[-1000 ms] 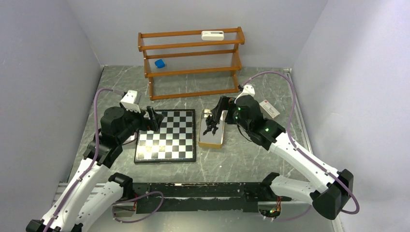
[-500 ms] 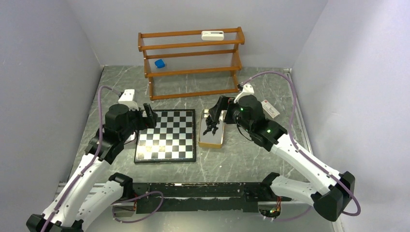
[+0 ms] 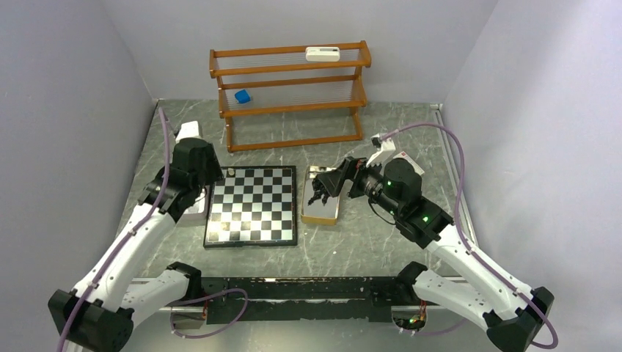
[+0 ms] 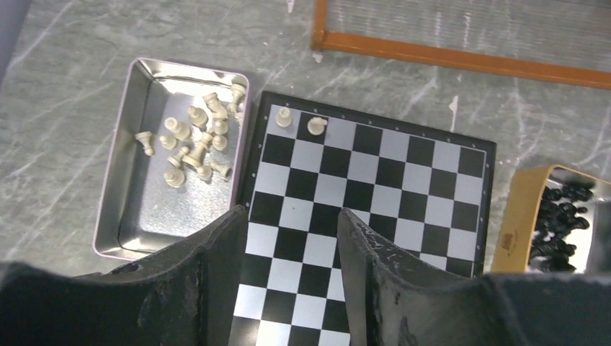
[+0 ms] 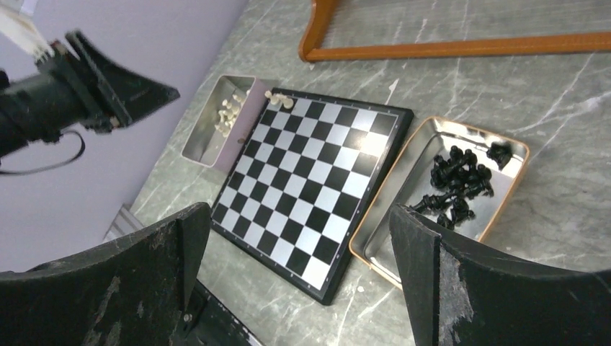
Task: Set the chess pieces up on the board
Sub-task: Pick up the chess piece from the storage box.
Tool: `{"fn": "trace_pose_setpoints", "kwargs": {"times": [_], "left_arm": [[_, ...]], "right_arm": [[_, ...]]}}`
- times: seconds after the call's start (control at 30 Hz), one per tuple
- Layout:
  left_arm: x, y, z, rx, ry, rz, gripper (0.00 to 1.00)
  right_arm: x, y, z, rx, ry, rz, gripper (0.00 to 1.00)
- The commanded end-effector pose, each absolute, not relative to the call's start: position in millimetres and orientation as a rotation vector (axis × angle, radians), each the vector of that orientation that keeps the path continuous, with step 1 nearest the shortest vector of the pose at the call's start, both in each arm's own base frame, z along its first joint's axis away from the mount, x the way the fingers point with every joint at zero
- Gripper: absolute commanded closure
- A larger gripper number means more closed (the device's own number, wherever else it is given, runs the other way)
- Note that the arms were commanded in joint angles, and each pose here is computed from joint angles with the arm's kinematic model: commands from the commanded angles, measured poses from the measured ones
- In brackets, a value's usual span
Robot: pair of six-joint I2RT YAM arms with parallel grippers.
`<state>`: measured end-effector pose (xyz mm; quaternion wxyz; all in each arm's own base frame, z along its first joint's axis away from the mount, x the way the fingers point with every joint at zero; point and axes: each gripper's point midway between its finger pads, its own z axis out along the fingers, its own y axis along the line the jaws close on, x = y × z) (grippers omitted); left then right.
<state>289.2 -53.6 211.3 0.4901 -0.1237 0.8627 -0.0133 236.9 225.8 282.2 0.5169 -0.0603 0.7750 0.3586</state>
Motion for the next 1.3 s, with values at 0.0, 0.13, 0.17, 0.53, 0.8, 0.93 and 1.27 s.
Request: {"fn": "trace_pose_setpoints", "kwargs": {"times": [0.0, 0.13, 0.17, 0.53, 0.8, 0.93, 1.27], "left_arm": [[302.8, -34.7, 230.9, -0.384, 2.061, 0.058, 0.44], [324.8, -20.2, 220.3, -0.413, 2.11, 0.089, 0.38], [330.9, -14.5, 214.8, -0.429, 2.134, 0.09, 0.39], [361.6, 64.2, 160.2, -0.681, 2.211, 0.127, 0.5], [366.0, 79.9, 102.1, -0.754, 2.338, 0.124, 0.56], [366.6, 76.2, 88.3, -0.748, 2.389, 0.092, 0.56], [364.5, 76.9, 67.9, -0.733, 2.465, 0.107, 0.6]], "right_arm": [[225.5, 229.6, 279.6, -0.191, 1.843, 0.915, 0.02], [217.6, 233.1, 278.5, -0.225, 1.843, 0.954, 0.02], [216.4, 233.6, 279.1, -0.232, 1.841, 0.961, 0.02], [201.9, 234.0, 293.8, -0.268, 1.784, 1.032, 0.04], [203.3, 232.6, 296.1, -0.252, 1.771, 1.03, 0.04], [204.2, 234.8, 290.2, -0.247, 1.79, 1.034, 0.04], [201.8, 237.5, 290.1, -0.266, 1.801, 1.048, 0.04]]}}
